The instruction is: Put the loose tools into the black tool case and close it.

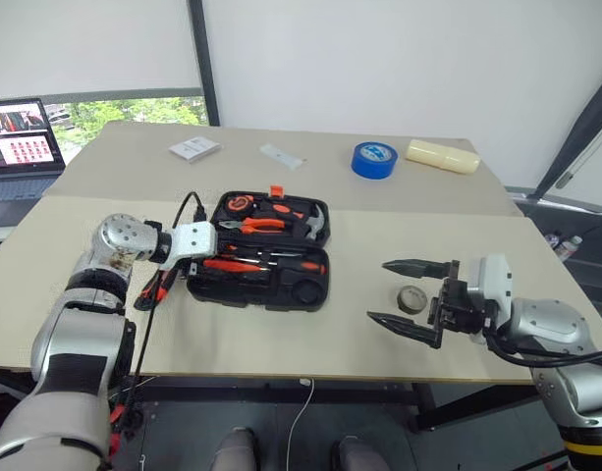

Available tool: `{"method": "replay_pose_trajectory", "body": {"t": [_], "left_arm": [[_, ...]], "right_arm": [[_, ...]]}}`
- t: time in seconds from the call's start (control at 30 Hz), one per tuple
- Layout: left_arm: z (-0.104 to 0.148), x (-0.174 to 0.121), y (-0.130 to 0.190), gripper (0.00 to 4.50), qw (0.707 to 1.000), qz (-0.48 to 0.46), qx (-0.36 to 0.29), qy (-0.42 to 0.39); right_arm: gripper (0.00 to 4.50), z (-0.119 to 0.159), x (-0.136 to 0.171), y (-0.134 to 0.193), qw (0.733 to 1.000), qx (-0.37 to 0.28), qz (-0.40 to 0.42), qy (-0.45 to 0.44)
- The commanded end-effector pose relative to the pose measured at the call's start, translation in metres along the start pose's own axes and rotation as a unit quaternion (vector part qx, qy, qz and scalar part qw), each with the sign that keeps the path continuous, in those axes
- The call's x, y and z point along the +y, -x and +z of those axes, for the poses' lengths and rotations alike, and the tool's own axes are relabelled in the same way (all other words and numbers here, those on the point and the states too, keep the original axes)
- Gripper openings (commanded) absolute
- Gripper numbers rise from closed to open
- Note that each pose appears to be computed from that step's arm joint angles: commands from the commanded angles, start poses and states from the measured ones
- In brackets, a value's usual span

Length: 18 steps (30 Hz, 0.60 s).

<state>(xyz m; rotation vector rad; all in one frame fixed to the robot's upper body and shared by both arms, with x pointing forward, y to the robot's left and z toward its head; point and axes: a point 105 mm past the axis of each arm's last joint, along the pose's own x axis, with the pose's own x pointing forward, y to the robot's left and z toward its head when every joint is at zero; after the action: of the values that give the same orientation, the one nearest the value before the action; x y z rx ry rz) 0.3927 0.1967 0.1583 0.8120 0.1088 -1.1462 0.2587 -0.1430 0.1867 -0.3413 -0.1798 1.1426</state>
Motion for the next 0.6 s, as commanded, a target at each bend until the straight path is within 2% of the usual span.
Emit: {"method": "replay_pose_trajectory", "body": {"t": [0.03, 0.17, 0.27, 0.43, 0.6], "left_arm": [[0.012, 0.013, 0.021, 2.82, 0.998, 0.035, -0.053, 0.017], [0.016, 0.014, 0.027, 2.82, 0.993, 0.043, -0.093, 0.05], [0.017, 0.02, 0.026, 2.07, 0.986, 0.069, -0.122, 0.088], [0.0, 0.016, 0.009, 0.1, 0.984, 0.106, -0.089, 0.11], [-0.013, 0.007, -0.005, 0.03, 0.988, 0.107, -0.048, 0.104]], "right_arm": [[4.5, 0.01, -0.002, 0.003, 1.0, -0.009, -0.008, 0.012], [4.5, 0.008, -0.002, 0.001, 1.0, -0.01, -0.008, 0.008], [4.5, 0.008, -0.003, -0.001, 1.0, -0.014, -0.01, 0.006], [4.5, 0.007, -0.003, -0.004, 1.0, -0.02, -0.014, 0.003], [4.5, 0.006, 0.002, -0.003, 0.999, -0.023, -0.022, -0.006]]}}
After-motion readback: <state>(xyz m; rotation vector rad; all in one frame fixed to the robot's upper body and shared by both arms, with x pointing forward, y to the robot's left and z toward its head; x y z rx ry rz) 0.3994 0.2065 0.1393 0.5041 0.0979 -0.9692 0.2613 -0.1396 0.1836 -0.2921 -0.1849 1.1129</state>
